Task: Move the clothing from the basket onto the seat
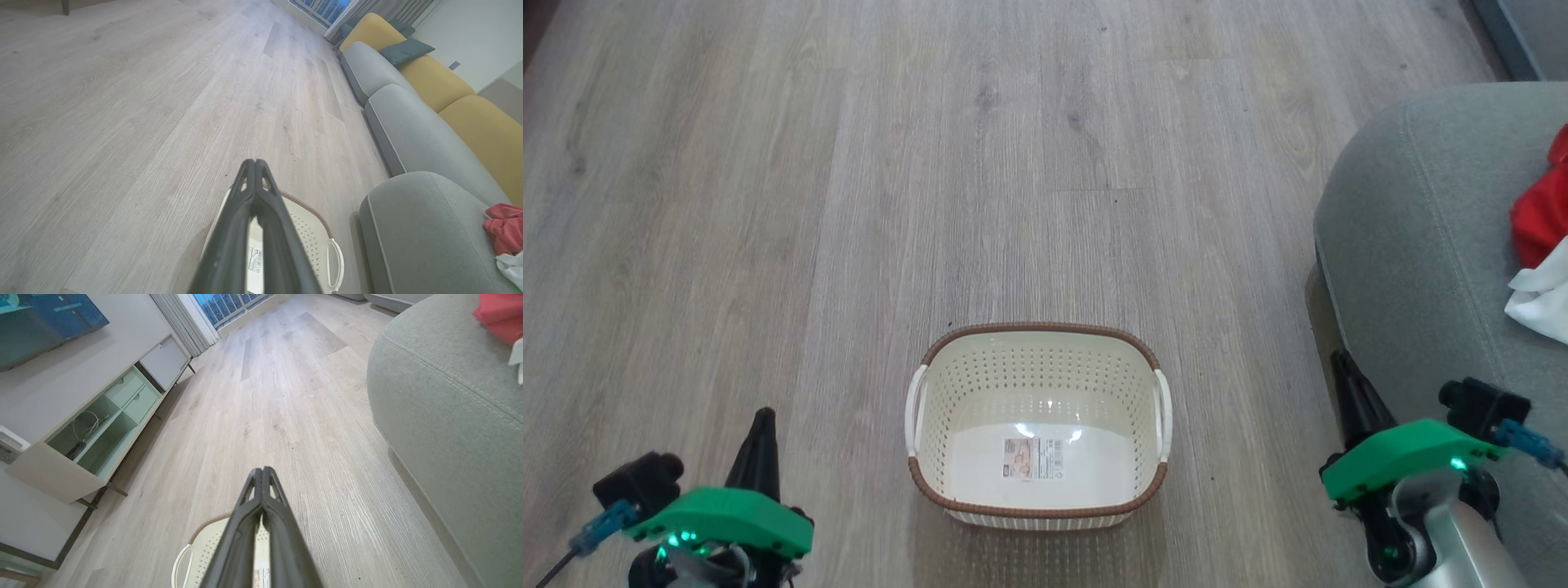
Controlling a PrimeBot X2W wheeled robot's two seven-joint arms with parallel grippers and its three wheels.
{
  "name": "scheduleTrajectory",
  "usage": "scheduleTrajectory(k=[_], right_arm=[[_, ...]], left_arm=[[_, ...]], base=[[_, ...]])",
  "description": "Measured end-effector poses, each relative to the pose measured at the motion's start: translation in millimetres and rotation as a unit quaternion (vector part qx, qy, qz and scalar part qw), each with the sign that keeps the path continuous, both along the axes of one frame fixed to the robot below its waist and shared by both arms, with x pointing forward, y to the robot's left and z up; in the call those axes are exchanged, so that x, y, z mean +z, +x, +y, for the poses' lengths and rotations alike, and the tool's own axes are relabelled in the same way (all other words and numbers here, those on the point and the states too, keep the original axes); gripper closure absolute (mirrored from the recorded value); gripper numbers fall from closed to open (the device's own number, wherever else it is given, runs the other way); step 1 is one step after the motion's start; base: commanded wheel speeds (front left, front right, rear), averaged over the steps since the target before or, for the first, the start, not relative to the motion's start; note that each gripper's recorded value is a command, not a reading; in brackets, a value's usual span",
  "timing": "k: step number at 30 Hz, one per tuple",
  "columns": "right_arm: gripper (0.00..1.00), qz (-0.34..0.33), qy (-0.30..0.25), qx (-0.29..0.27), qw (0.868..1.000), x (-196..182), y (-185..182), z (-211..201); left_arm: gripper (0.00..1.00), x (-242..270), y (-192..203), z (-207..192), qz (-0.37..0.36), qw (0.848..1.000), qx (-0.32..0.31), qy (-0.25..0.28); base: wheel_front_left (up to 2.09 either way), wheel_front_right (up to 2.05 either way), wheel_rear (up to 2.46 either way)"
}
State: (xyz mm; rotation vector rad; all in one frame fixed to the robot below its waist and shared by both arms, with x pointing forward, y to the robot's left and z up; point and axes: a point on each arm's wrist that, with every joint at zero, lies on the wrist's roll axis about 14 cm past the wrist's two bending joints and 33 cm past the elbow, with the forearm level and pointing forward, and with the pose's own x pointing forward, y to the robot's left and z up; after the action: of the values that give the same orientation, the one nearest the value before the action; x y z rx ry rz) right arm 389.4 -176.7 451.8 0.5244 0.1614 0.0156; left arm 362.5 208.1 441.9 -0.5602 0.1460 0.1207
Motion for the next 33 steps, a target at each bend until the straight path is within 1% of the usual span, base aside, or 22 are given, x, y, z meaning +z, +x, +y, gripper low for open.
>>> scheduleTrajectory(k=[17,18,33], right_arm=[[1.0,0.001,0.097,-0.031,0.995,8,2,-8],[1.0,0.001,0.097,-0.031,0.995,8,2,-8],[1.0,0.006,0.182,-0.054,0.982,8,-3,-14]], left_arm=[[1.0,4,2,-1,-0.005,0.995,0.017,-0.094],[1.0,4,2,-1,-0.005,0.995,0.017,-0.094],[1.0,8,4,-3,-0.011,0.984,0.026,-0.179]], base=[[0.0,0.0,0.0],[0.0,0.0,0.0],[0.0,0.0,0.0]])
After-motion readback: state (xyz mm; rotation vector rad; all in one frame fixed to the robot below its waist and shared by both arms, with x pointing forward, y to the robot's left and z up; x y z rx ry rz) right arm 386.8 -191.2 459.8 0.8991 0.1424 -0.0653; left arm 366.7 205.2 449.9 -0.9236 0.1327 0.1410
